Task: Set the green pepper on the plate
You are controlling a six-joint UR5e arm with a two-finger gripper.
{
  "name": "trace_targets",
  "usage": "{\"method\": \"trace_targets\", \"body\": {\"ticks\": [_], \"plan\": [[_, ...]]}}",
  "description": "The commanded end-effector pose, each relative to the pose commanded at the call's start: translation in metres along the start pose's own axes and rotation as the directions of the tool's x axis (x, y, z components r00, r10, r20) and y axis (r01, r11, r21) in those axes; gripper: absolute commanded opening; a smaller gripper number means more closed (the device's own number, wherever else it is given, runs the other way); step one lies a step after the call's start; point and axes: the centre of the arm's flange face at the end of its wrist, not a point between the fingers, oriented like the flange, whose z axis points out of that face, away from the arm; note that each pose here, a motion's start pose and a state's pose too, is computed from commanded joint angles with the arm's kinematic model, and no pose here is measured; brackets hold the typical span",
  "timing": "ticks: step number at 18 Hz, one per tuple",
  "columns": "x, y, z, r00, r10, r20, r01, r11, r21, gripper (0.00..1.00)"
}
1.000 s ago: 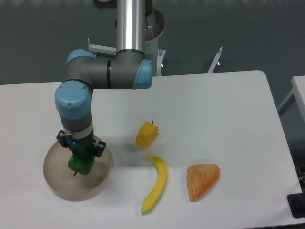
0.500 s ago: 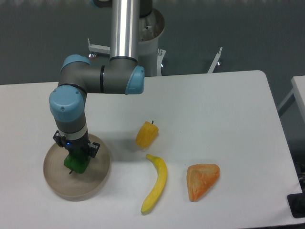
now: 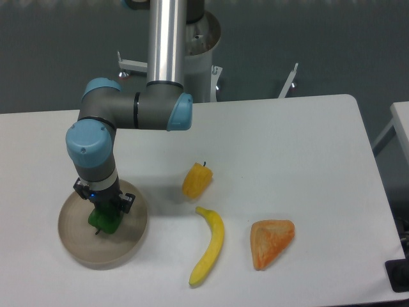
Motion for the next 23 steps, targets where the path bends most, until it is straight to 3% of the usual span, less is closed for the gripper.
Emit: {"method": "trace_targets", "body": {"ticks": [6,9,11,16,19,23], "plan": [[0.000,0.000,0.001,1.000,0.002,0.000,-0.002,1.000,0.000,0.42],[0.000,0.000,0.000,1.000,0.003,0.000,-0.003,1.000,0.000,0.52],[0.000,0.000,-0.001,1.000,0.015,0.004,-0.015,1.000,0.002,0.67],[-0.001,0.000,-0.008,0.999,0.031,0.008,-0.032,0.999,0.010,0.91],[-0.002,0.003,-0.017,0.998,0.051,0.047,-0.052,0.999,0.006,0.99],[-0.009,0.011,-0.044,0.988,0.140,0.060,-0.141,0.990,0.021,1.00]]}}
